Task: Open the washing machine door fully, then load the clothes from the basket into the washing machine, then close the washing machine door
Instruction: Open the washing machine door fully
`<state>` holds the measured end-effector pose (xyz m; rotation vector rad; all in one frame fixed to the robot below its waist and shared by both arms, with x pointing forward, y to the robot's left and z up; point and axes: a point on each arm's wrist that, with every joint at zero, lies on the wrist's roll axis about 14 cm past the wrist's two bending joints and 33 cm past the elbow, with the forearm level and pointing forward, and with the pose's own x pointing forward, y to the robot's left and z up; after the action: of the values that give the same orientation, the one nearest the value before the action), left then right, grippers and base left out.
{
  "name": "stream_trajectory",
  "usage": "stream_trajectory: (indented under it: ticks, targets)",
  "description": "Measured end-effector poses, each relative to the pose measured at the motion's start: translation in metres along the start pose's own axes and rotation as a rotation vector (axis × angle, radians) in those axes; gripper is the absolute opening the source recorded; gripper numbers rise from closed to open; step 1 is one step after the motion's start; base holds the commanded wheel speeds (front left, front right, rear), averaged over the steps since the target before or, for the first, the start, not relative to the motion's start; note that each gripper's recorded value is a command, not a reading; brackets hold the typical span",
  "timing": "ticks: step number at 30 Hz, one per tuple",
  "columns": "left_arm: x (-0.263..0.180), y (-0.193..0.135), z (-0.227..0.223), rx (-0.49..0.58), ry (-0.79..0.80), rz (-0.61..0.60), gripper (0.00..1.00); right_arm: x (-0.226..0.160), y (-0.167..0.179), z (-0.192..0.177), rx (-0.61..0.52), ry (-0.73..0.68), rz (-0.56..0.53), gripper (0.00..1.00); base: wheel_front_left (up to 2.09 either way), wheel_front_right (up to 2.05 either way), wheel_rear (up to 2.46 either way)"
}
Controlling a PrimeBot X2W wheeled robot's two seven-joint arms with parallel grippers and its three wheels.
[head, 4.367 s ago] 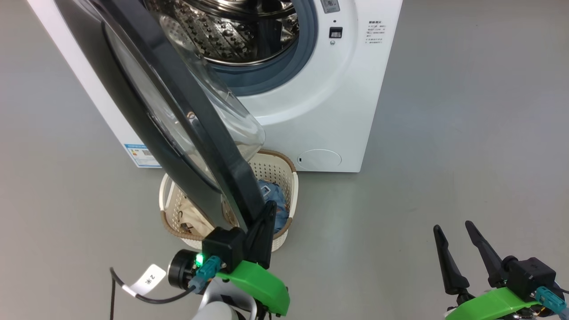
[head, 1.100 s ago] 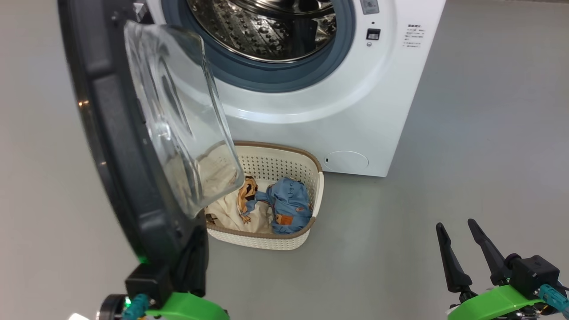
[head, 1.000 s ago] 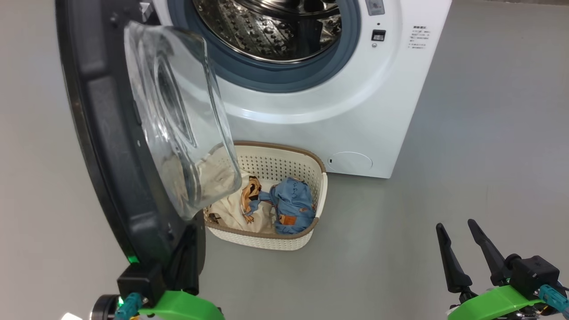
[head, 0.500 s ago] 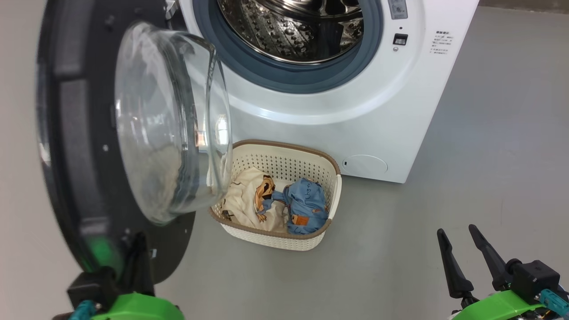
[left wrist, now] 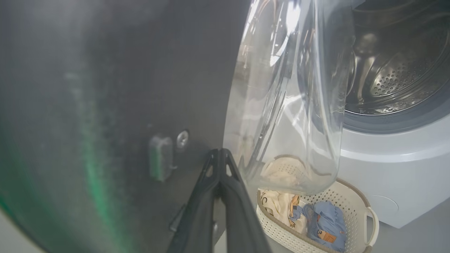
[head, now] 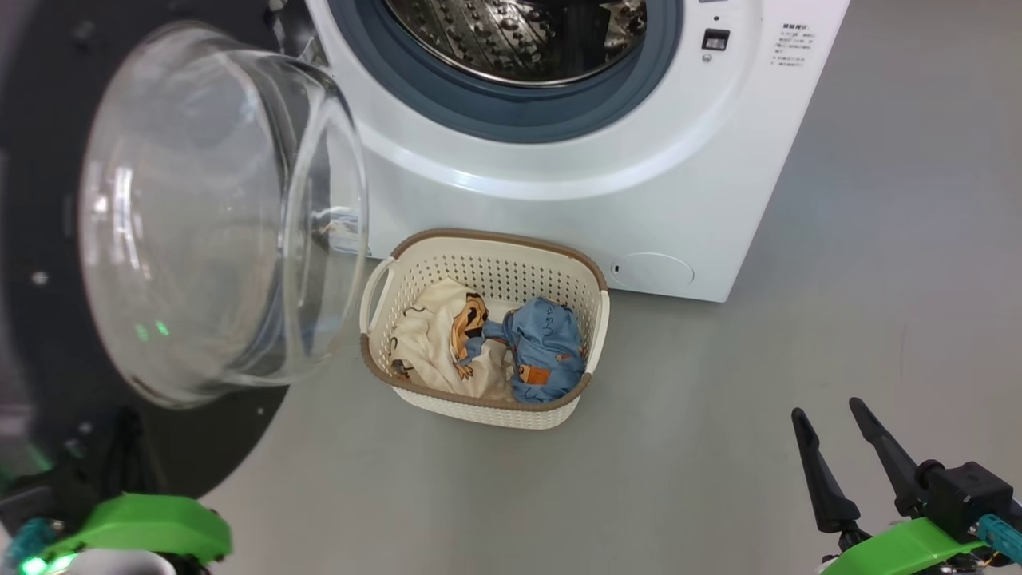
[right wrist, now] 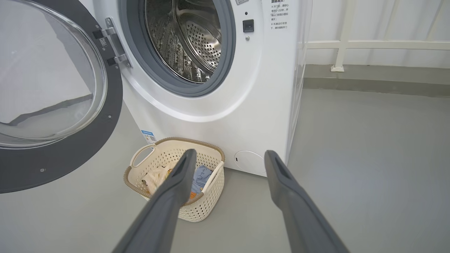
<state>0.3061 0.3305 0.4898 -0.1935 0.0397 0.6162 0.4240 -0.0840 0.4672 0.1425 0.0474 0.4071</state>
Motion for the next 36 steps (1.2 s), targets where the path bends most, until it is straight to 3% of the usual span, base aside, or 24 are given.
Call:
stream_trajectory:
  ticks: [22, 36]
  targets:
    - [0.042, 0.079, 0.018, -0.015, -0.066, 0.257, 0.00, 0.009, -0.016, -0.017, -0.010, 0.039, -0.007, 1.00, 0.00, 0.00, 0.00]
    - [0.057, 0.102, 0.020, 0.018, -0.071, 0.291, 0.00, 0.014, -0.021, -0.014, -0.014, 0.031, -0.005, 1.00, 0.00, 0.00, 0.00]
